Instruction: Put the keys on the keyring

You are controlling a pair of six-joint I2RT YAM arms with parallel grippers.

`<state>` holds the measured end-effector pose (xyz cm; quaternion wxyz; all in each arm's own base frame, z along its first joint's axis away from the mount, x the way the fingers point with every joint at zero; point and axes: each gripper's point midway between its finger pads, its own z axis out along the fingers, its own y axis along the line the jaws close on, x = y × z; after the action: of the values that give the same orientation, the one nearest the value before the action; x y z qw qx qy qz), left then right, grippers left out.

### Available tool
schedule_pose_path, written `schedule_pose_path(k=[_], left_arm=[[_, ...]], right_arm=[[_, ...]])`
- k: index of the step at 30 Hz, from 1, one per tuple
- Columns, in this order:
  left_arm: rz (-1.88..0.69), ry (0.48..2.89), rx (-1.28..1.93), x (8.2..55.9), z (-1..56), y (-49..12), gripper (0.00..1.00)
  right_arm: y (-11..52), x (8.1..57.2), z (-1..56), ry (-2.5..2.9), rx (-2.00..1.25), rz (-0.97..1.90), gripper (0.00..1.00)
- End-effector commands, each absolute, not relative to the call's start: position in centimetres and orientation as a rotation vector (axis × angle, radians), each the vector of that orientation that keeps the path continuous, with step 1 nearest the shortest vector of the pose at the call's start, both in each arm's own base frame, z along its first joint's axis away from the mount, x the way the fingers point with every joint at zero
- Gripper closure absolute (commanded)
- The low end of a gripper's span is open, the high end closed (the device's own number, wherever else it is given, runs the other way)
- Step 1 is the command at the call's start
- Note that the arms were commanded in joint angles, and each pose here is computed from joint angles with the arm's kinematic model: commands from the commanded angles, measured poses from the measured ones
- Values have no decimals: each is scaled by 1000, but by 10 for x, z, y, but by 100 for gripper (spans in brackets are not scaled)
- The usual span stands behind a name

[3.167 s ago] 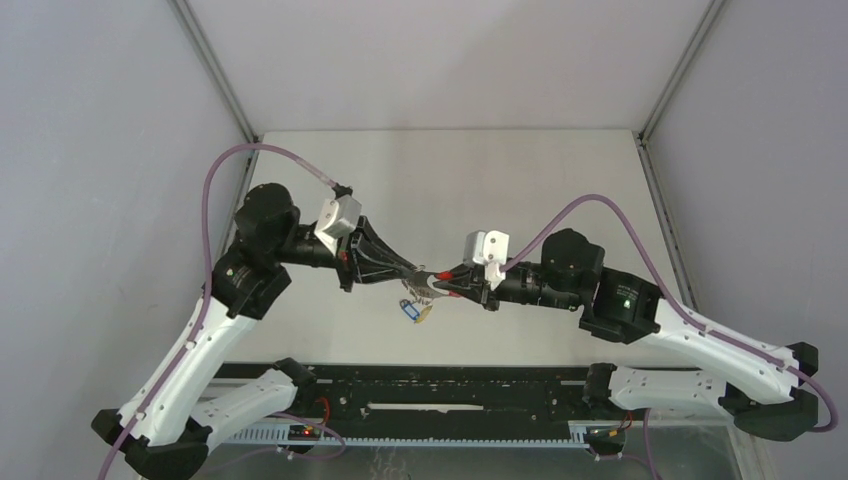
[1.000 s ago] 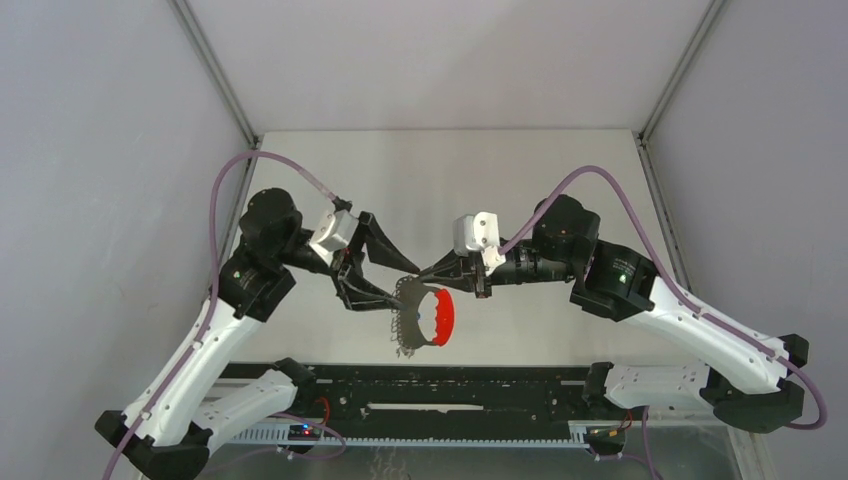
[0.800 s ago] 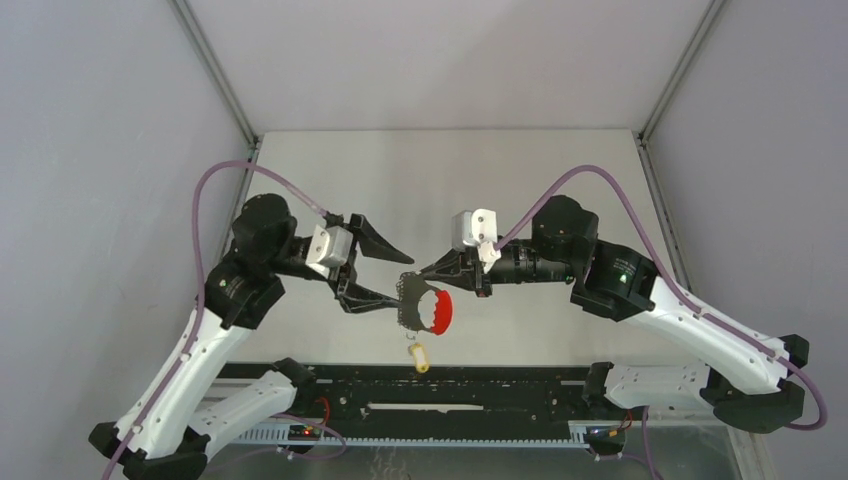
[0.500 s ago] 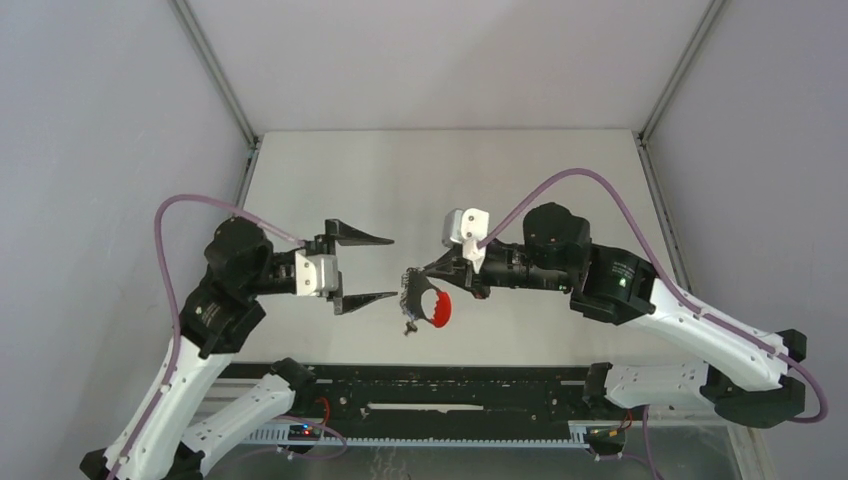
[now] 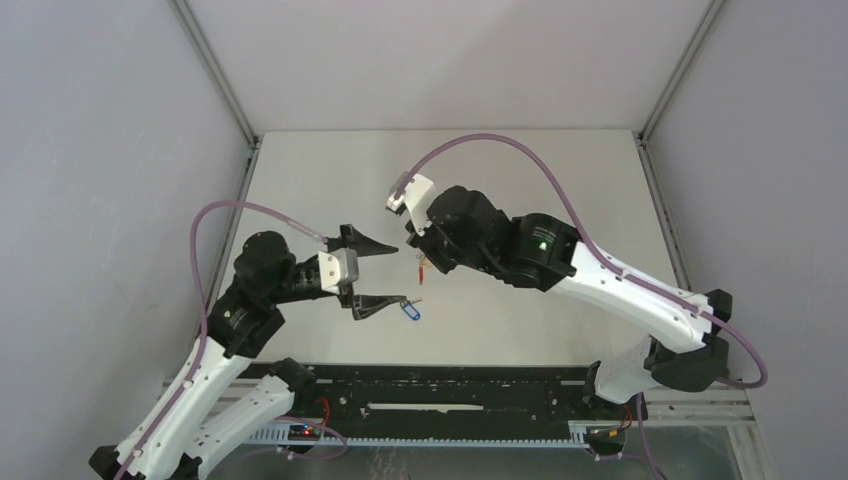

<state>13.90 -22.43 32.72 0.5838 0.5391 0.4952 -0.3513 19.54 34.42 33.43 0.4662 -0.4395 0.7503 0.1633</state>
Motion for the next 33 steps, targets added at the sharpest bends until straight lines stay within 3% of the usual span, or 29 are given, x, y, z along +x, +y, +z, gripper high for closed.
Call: schedule_pose_path(k=[1,9,23,27,33], left_arm=[[-929,1244,1160,143,324,-232,15],[-957,1361,1064,165,311,-242,11],[-835,1451,1069,187,298,-255,19],[-711,1471,1032,206,297,-246,27],[-604,1473,1077,210,294,-235,49]], right_arm=[[335,203,346,1922,-936,348,100],[352,193,349,1945,-897,487,100],[351,197,349,1951,-825,419,100],[351,196,346,1953,-822,411,100],[348,193,338,1974,-833,416,100]])
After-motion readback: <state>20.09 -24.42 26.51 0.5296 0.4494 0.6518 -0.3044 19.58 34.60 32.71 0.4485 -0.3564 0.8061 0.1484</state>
